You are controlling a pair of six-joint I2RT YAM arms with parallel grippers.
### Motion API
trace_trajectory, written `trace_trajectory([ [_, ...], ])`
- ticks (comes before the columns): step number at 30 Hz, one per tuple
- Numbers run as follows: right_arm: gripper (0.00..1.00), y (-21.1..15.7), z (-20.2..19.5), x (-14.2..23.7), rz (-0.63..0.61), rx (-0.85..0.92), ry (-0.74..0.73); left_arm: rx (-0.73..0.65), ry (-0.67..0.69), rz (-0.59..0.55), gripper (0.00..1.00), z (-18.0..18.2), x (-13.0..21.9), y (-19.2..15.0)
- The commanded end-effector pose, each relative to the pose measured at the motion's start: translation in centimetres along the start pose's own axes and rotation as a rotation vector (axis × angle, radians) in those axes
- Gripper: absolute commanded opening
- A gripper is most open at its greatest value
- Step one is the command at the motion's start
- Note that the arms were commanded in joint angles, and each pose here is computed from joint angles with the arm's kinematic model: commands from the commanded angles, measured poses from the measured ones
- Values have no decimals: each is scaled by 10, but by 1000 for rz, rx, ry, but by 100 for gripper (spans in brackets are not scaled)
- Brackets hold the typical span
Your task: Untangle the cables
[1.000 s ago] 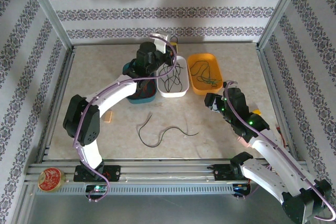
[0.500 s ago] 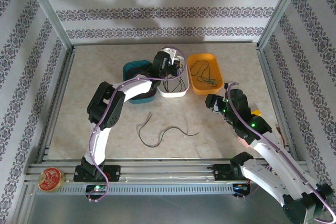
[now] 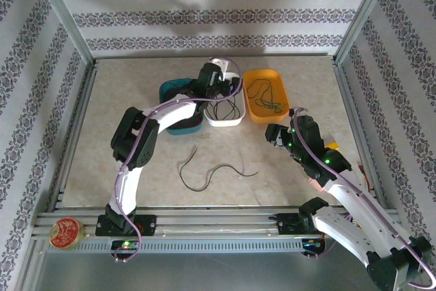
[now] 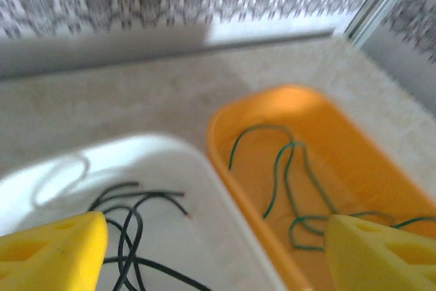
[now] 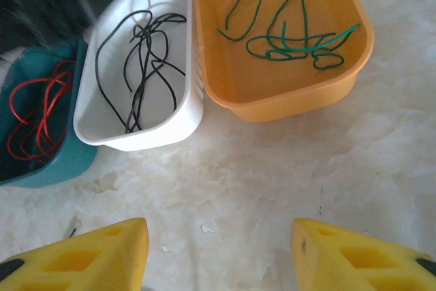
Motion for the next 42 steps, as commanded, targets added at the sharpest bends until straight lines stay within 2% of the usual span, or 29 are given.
trace_trajectory([
  [1,57,-20,3,-9,89,22,24,-76,21,-141,85,-21,60,57],
  [5,57,-55,10,-22,255,55,79,-37,106,-134,87,-8,103,39],
  [8,58,-65,8,-24,342,138,66,36,129,-122,87,1,132,11],
  [12,57,-105,0,-36,583,175,32,88,174,-85,87,3,162,-35],
  [17,57,-140,8,-49,762,240,14,149,226,-54,87,9,180,-74],
  [22,52,-155,9,-58,831,269,-17,159,252,-63,87,14,183,-79],
  [26,39,-157,8,-62,828,276,-10,120,251,-67,87,10,182,-69],
  [30,1,-157,9,-63,834,288,-15,119,248,-80,87,9,181,-64],
  [33,0,-145,12,-56,793,290,-15,125,251,-81,87,10,180,-65],
  [35,0,-124,20,-47,717,282,-2,133,259,-82,87,11,180,-66],
  [42,0,6,91,19,283,244,253,168,300,-102,87,19,186,-68],
])
Point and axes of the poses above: each hand's point on the last joint's axis, 136 mm out from that joint toward the fingers, its own x axis back along the fingers, its own z axis along the line the jaws close on, y = z × x, the point moved 4 cm from there along x, back along the fingers
